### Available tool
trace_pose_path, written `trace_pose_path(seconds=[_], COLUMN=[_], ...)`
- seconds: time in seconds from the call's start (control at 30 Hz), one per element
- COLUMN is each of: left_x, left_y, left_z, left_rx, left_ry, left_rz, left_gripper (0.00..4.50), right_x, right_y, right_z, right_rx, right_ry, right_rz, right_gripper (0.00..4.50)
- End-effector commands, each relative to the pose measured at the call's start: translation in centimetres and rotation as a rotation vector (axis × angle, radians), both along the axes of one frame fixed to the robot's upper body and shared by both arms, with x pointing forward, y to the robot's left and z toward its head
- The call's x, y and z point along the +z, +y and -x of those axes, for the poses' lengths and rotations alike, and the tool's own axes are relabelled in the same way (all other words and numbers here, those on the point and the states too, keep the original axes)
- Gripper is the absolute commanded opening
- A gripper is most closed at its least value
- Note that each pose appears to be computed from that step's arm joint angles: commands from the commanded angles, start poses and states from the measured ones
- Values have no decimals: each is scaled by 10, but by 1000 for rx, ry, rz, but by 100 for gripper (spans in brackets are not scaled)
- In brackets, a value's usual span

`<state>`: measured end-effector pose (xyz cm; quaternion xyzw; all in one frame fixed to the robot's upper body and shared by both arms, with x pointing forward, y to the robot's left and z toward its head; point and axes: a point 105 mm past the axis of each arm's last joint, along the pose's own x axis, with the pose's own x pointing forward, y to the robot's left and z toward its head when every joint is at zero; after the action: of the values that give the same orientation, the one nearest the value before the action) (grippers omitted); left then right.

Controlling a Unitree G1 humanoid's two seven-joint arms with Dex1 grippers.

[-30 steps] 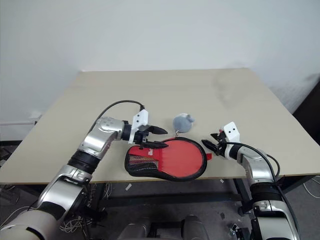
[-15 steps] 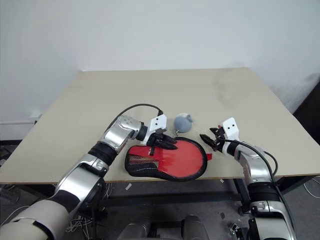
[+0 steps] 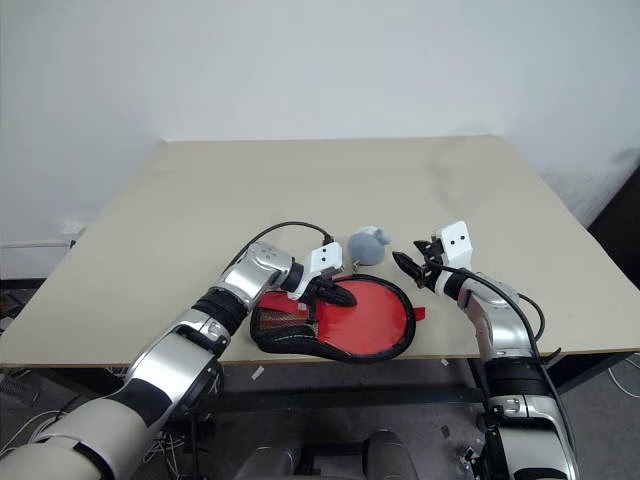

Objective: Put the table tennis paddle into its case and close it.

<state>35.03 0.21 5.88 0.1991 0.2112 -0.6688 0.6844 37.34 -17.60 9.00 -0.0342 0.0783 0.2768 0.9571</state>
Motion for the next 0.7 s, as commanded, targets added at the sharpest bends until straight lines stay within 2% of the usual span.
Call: trace_pose_path(seconds=[0.03,0.33,0.7], left_x=[-4,-11,-29], left_y=[1,-4,0], left_z=[-3,-3,2], left_rx=[29,108,102], left_ry=[-4,27,14], left_rz=[-9,53,-14], left_gripper=[5,5,5], right_x=[25,25,26], right_y=[9,13,21], right_z=[-4,-4,-1], right_rx=[20,31,52], right_ry=[-82,-80,-80], right_rz=[-7,-8,-17], right_gripper=[294,294,294])
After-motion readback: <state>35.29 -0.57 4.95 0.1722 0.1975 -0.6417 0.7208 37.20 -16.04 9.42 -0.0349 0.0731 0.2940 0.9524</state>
